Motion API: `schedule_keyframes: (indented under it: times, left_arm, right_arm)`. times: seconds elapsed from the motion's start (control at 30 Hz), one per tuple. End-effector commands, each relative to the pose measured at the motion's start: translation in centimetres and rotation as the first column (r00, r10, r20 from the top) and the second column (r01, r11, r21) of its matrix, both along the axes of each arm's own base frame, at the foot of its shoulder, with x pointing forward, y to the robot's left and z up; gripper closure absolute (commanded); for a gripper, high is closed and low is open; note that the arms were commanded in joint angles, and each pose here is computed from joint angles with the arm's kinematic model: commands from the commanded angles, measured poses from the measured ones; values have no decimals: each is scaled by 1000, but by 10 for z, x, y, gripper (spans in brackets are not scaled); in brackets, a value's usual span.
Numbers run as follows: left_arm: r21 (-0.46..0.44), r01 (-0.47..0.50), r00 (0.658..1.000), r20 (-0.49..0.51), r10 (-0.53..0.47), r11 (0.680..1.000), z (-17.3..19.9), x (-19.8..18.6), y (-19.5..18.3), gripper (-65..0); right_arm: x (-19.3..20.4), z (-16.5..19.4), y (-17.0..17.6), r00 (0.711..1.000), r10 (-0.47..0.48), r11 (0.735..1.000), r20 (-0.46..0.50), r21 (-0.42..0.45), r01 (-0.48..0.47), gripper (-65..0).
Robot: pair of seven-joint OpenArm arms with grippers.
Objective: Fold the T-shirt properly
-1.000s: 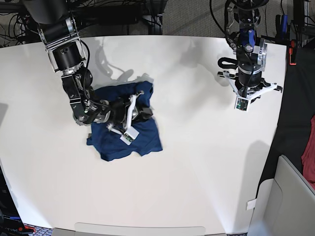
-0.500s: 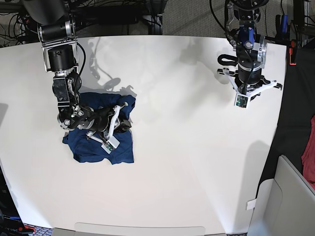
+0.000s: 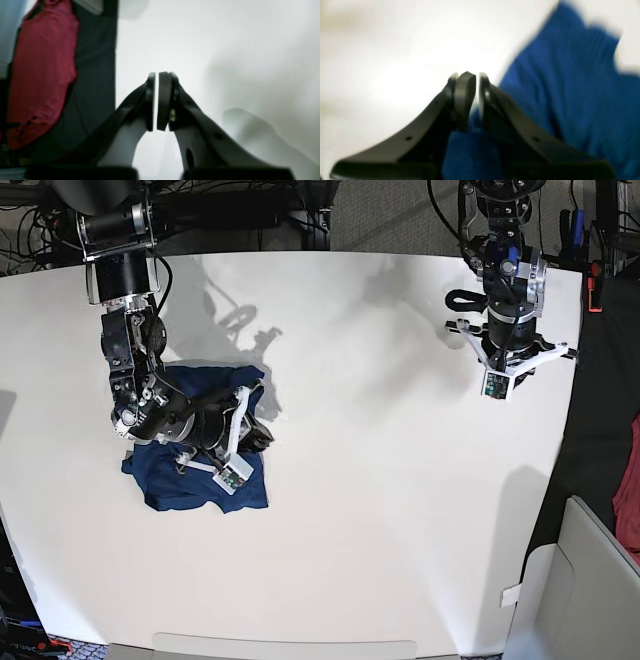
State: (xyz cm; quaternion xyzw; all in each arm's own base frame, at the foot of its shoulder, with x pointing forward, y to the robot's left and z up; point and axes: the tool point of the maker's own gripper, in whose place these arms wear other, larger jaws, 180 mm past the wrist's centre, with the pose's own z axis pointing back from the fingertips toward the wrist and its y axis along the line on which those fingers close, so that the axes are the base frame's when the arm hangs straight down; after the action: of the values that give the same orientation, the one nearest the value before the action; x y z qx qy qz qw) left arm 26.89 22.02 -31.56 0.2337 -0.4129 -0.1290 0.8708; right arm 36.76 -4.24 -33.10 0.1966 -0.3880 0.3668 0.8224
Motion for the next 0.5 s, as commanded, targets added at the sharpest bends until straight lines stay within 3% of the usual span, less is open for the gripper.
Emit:
schedule_keyframes:
  times: [0.0, 0.33, 0.47]
  left_arm:
    - [12, 1, 1000, 17, -1, 1000, 5, -1, 2, -5]
    - [19, -40, 996, -76, 41, 999, -20, -42, 16, -4]
    - [37, -59, 995, -82, 62, 998, -22, -57, 29, -4]
  right_arm:
    - [0, 21, 0, 998, 10, 1000, 58, 20, -11, -61]
    - [-65, 40, -43, 988, -140, 982, 69, 141, 129, -61]
    - [-93, 42, -74, 974, -212, 974, 75, 101, 204, -61]
